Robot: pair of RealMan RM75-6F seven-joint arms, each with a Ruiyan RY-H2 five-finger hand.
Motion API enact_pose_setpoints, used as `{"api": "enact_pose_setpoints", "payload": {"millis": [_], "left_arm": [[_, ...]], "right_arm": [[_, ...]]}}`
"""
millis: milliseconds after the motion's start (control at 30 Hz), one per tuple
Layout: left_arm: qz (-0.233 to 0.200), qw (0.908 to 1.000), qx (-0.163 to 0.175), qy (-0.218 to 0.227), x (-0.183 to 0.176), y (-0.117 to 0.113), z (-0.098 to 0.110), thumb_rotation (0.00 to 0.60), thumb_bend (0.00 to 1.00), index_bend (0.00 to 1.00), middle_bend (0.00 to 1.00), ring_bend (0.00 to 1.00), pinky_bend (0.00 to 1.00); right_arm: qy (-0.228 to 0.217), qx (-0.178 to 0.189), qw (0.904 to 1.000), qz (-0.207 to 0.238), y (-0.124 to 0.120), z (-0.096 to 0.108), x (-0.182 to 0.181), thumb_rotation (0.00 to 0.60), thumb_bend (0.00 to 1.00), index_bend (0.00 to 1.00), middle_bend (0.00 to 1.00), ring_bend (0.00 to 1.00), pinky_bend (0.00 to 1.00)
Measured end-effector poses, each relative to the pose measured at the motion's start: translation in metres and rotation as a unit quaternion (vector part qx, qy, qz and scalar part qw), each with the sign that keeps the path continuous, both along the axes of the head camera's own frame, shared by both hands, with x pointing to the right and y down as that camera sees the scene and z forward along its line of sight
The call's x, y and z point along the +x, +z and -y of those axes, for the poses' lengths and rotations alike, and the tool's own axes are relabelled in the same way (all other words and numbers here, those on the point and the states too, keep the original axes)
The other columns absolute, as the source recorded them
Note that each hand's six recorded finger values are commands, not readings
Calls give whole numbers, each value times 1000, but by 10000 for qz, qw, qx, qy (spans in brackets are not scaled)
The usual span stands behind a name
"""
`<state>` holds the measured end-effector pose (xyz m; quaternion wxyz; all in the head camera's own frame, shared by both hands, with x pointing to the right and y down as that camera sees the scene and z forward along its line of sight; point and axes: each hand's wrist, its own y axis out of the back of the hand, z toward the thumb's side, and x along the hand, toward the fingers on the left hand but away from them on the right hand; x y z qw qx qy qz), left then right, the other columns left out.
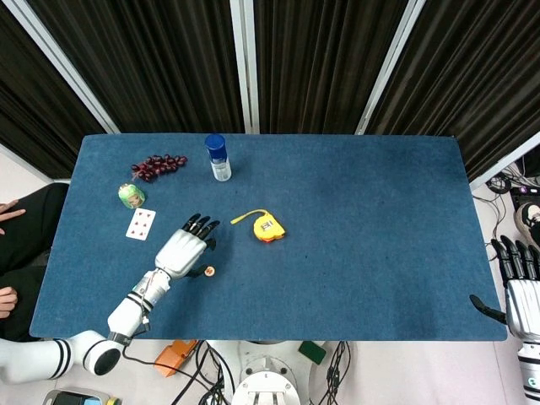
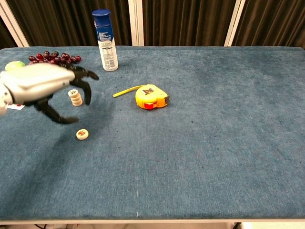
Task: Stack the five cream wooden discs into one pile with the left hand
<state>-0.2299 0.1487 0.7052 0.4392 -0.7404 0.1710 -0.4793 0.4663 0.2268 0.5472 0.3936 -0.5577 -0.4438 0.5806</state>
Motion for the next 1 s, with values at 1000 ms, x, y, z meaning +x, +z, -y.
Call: {"api": "enact_pose_setpoints", "payload": {"millis": [1000], "left_arm": [[138, 9997, -204, 93, 2, 23, -30, 600, 301, 447, 56, 0, 0]], "right_arm": [[-28, 37, 10000, -9, -2, -3, -5, 600, 205, 10, 87, 0, 14]]}}
